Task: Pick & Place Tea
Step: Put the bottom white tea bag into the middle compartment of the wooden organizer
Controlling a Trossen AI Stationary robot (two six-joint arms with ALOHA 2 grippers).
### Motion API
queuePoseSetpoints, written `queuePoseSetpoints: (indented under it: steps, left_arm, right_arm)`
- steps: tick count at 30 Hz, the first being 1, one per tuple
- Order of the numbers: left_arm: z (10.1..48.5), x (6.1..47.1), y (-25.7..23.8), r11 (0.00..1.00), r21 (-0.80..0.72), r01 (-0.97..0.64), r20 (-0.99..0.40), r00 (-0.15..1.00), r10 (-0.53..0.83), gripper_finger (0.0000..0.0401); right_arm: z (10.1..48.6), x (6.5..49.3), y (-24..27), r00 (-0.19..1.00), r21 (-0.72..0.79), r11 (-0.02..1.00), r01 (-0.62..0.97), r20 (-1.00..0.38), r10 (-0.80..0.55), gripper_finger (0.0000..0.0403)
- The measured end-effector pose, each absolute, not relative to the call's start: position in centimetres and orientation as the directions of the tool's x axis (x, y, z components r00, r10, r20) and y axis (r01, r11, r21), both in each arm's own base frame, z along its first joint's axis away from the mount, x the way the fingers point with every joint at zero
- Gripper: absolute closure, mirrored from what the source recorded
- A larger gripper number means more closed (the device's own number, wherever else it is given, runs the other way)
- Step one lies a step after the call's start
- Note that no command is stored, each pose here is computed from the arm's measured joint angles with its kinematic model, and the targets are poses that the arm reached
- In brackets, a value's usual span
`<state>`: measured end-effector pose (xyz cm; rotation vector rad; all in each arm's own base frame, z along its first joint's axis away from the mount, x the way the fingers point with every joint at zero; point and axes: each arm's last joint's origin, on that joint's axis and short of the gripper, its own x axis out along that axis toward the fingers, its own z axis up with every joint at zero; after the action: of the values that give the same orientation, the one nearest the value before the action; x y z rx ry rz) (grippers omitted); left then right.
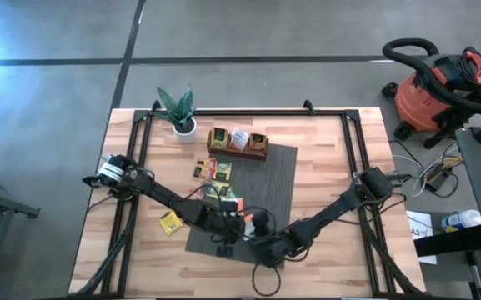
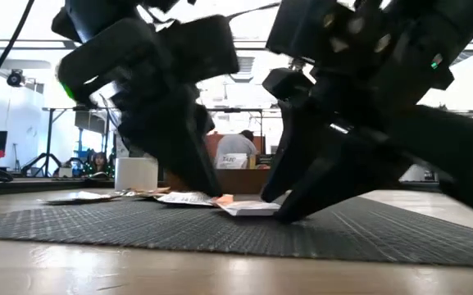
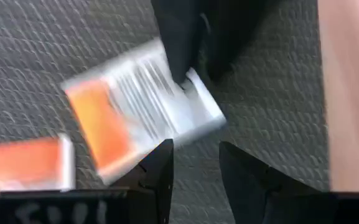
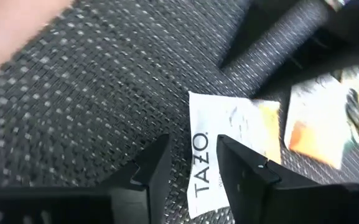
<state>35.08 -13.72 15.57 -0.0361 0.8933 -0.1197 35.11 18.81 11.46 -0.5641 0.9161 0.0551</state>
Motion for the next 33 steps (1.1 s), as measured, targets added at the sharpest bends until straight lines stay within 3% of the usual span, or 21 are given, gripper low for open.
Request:
queuePoseSetpoints:
  steps: [8, 19, 28, 33]
  left_arm:
    - [15.0, 35.1, -13.9, 0.987, -0.122, 0.106, -0.759, 0.631, -0.161, 0.0278]
    - [15.2, 35.3, -13.9, 0.984, -0.156, 0.085, -0.738, 0.653, -0.173, 0.0278]
    - [15.3, 35.3, -13.9, 0.983, -0.165, 0.077, -0.733, 0.658, -0.175, 0.0278]
    - [16.4, 35.1, -13.7, 0.983, -0.184, -0.009, -0.713, 0.690, -0.127, 0.0278]
  right_arm:
    - [12.0, 35.2, 17.6, 0.600, -0.425, 0.886, -0.187, -0.764, -0.239, 0.0294]
    - [11.8, 35.2, 17.1, 0.554, -0.355, 0.911, -0.211, -0.811, -0.188, 0.0387]
    - [13.0, 34.9, 16.8, 0.520, -0.370, 0.903, -0.217, -0.827, -0.214, 0.0394]
    - [16.8, 34.0, 15.7, 0.573, -0.248, 0.969, -0.016, -0.797, -0.194, 0.0394]
